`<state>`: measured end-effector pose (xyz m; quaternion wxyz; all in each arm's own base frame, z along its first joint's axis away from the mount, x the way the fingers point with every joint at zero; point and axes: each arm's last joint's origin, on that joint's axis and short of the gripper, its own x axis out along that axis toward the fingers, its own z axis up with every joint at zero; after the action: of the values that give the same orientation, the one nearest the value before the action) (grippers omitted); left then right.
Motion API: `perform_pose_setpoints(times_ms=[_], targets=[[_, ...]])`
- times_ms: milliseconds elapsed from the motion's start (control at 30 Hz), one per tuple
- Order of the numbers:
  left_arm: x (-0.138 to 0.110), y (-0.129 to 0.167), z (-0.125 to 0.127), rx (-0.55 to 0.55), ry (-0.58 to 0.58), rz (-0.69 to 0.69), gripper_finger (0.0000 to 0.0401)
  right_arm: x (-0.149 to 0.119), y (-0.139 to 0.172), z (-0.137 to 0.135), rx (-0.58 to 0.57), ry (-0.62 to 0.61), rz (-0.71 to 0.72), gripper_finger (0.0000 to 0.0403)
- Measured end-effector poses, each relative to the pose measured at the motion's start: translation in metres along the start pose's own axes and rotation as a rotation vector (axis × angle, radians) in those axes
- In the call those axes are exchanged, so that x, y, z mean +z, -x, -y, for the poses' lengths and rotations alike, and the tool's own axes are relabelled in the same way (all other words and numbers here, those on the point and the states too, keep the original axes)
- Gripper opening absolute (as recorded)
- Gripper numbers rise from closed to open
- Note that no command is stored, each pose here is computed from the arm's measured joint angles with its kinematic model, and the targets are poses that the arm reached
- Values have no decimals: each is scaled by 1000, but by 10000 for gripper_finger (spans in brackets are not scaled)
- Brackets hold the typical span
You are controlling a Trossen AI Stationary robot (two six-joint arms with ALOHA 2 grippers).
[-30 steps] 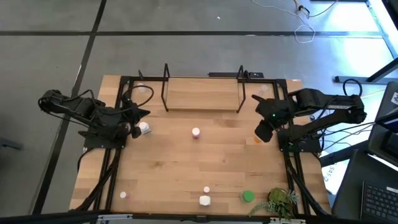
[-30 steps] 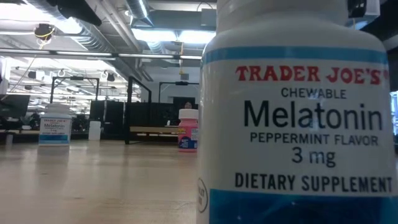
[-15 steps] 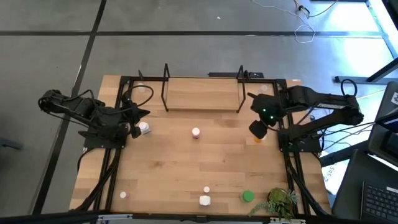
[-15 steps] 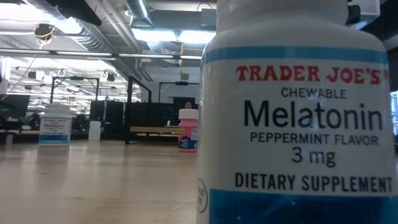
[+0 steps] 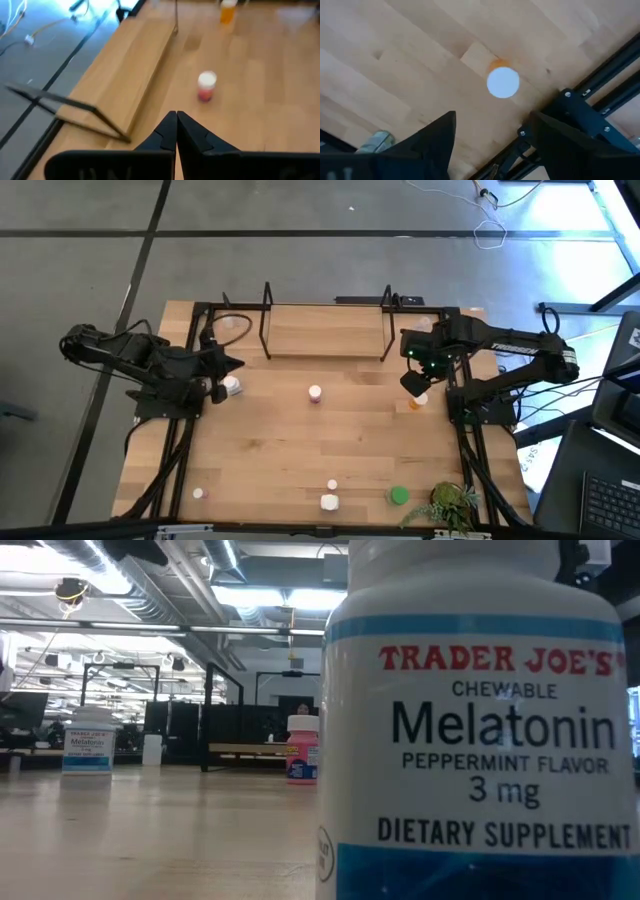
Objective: Pick and place medicine bottles onto shelf by color
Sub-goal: Put the orange pill bottle on the shelf
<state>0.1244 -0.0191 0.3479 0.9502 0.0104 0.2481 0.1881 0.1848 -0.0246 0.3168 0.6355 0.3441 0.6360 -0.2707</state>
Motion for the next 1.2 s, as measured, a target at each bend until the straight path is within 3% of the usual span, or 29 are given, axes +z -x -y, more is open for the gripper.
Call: perform_pose_setpoints(times_ms=[433,667,900,1100,1200], targets=[[34,-7,0,17,-27,-47,0,3,-50,9,-59,-58,-78,254],[51,-17,1,-43,-48,-95,0,2,-55,10,-45,-46,-98,254],[60,-32,0,1,-64,-204,0,3,-55,9,-31,9,-85,254],[57,-45,3,-121,-49,-291,0,3,-55,9,-31,26,-87,254],[56,-51,4,-130,-45,-318,0,3,-55,9,-30,64,-87,254]])
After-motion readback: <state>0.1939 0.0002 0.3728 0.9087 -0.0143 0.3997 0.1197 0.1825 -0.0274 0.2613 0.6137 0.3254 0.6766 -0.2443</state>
